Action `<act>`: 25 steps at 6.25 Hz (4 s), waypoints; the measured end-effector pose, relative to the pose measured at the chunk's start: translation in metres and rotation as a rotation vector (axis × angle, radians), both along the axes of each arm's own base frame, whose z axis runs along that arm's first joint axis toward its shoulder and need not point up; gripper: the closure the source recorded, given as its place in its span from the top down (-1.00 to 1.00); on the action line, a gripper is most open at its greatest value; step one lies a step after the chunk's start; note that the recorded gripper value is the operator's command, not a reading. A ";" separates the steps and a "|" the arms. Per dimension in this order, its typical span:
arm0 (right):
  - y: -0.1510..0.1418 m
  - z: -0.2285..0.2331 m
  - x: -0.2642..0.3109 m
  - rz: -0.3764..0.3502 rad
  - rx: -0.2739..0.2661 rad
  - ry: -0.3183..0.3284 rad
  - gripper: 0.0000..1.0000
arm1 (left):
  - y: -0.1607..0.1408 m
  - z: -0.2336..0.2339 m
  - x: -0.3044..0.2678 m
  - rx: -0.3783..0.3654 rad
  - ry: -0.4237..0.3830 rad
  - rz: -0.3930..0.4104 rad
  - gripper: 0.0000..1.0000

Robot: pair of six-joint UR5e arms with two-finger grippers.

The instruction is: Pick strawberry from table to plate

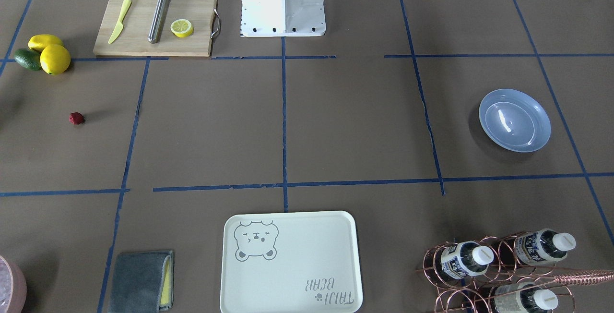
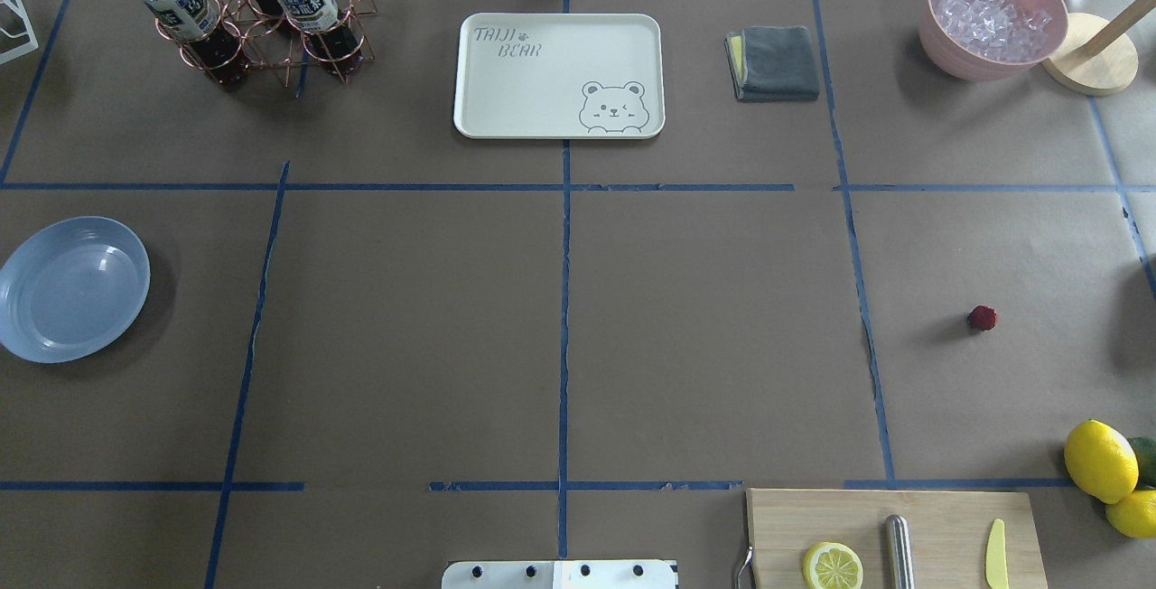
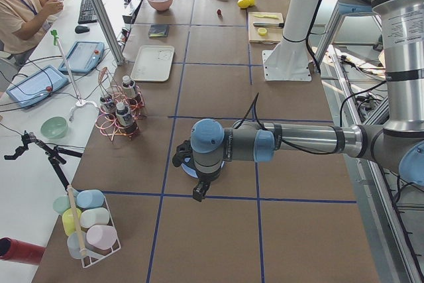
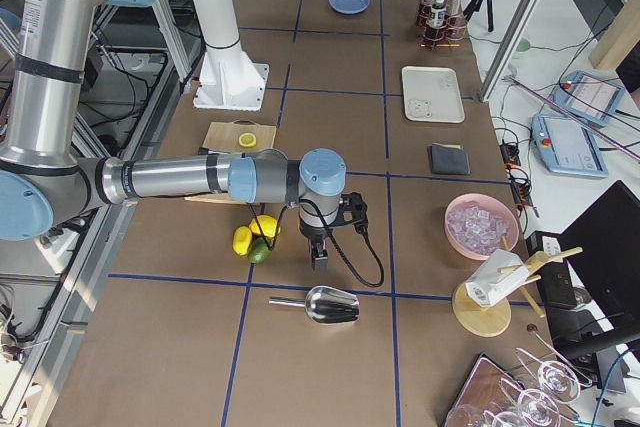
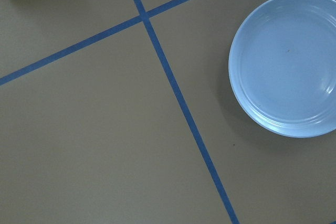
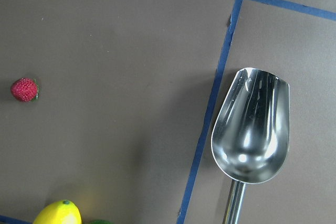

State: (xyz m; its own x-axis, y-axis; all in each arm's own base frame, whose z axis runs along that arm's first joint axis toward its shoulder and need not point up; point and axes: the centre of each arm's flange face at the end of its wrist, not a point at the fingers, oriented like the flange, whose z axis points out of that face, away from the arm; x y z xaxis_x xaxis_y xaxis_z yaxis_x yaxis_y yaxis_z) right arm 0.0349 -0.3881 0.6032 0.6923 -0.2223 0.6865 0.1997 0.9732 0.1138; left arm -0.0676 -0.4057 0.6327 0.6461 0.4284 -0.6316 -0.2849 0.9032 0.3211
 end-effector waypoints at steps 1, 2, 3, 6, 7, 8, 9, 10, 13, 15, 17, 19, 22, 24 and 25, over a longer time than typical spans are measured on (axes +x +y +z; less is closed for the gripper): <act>0.000 0.000 0.000 0.001 0.000 -0.002 1.00 | -0.001 0.002 0.001 -0.008 0.002 -0.004 1.00; 0.000 -0.001 0.000 0.001 0.001 -0.006 1.00 | -0.003 0.012 0.001 -0.034 0.002 -0.015 1.00; 0.000 -0.001 0.000 0.001 0.002 -0.007 1.00 | -0.003 0.030 0.002 -0.056 0.014 -0.024 1.00; 0.000 -0.002 -0.001 -0.001 0.003 -0.015 1.00 | 0.001 0.091 0.015 -0.045 0.123 -0.063 1.00; 0.000 -0.003 -0.002 -0.001 0.003 -0.021 1.00 | 0.001 0.102 0.028 -0.075 0.144 -0.098 1.00; -0.001 -0.003 -0.002 -0.002 0.005 -0.024 1.00 | -0.006 0.102 0.054 -0.108 0.157 -0.114 1.00; -0.001 -0.004 -0.002 -0.002 0.006 -0.025 1.00 | -0.018 0.097 0.085 -0.131 0.167 -0.108 1.00; -0.001 -0.004 -0.002 -0.002 0.006 -0.026 1.00 | -0.031 0.090 0.113 -0.152 0.176 -0.100 1.00; -0.001 -0.004 -0.003 0.000 0.003 -0.039 1.00 | -0.055 0.071 0.185 -0.228 0.174 -0.065 0.88; -0.001 -0.004 -0.003 0.000 0.001 -0.040 1.00 | -0.057 0.078 0.203 -0.246 0.142 -0.058 -0.14; -0.001 -0.003 -0.003 -0.001 0.000 -0.040 1.00 | -0.057 0.082 0.205 -0.254 0.132 -0.059 -1.00; -0.001 -0.003 -0.003 -0.001 0.001 -0.040 1.00 | -0.057 0.083 0.207 -0.256 0.130 -0.056 -1.00; -0.001 -0.004 -0.003 -0.001 0.004 -0.041 1.00 | -0.075 0.041 0.218 -0.263 0.181 -0.091 -1.00; -0.001 -0.006 -0.003 -0.001 0.007 -0.041 1.00 | -0.101 -0.056 0.248 -0.349 0.301 -0.163 -1.00; -0.001 -0.006 -0.003 -0.002 0.008 -0.041 1.00 | -0.107 -0.118 0.291 -0.408 0.351 -0.161 -1.00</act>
